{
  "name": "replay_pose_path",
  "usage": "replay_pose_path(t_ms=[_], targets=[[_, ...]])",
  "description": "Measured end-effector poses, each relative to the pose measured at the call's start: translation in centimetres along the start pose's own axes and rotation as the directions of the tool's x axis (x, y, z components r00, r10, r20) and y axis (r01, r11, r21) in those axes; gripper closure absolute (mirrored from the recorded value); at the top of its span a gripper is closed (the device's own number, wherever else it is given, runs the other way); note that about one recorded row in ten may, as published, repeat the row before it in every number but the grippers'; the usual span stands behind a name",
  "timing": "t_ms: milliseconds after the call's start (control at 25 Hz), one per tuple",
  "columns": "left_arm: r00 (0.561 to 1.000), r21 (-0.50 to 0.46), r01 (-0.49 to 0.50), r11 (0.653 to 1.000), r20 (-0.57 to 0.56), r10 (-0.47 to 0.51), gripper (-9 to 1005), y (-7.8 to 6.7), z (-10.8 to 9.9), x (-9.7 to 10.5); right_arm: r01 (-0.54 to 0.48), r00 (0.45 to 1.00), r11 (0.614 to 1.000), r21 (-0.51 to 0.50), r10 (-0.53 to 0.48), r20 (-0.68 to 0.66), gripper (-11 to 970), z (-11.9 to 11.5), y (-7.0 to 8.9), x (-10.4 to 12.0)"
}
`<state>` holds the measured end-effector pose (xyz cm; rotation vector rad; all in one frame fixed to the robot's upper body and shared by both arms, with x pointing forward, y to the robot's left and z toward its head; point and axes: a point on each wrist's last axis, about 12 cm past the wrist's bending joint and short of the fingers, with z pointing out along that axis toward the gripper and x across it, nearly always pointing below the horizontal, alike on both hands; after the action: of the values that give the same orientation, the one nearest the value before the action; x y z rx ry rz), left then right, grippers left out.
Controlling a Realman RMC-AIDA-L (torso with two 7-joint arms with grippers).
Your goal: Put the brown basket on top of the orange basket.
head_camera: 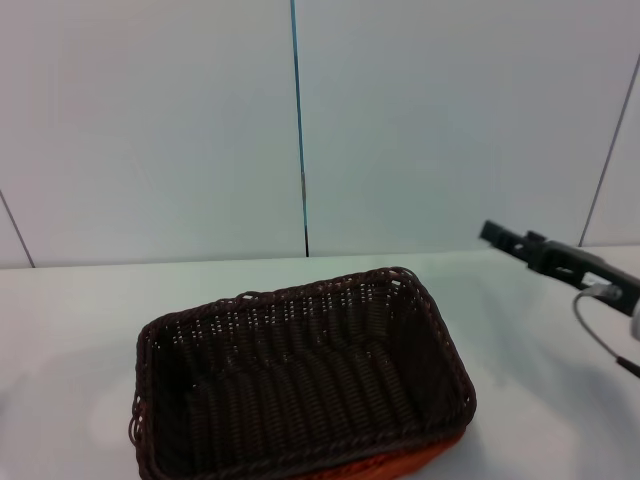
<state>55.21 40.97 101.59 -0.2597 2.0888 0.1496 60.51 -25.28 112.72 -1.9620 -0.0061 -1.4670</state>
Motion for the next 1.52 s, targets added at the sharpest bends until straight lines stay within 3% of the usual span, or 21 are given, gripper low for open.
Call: replay_pose_path(t_ms=[520, 880, 1200, 1520], targets=[[0.998, 0.005, 0.047, 0.999, 0.045, -0.047, 107, 0.6, -0.8, 1.2, 0.112, 0.985, 0.981, -0.160, -0.131, -0.114, 122, -1.3, 4.1, 2.5], [0.989, 0.045, 0.105, 0.993, 0.098, -0.109, 107, 1.0, -1.5, 1.5, 0.219, 0.964, 0.953, -0.210, -0.244, -0.104, 123, -1.1, 4.9, 2.7], [0.984, 0.117, 0.078, 0.990, 0.151, -0.096, 107, 0.1, -1.8, 1.2, 0.259, 0.953, 0.933, -0.248, -0.289, -0.094, 125, -1.6, 5.9, 2.4], [0.960, 0.237, 0.008, 0.971, 0.271, -0.074, 108, -2.5, -2.4, 0.8, 0.236, 0.962, 0.908, -0.347, -0.270, -0.050, 144, -2.1, 7.5, 1.6]])
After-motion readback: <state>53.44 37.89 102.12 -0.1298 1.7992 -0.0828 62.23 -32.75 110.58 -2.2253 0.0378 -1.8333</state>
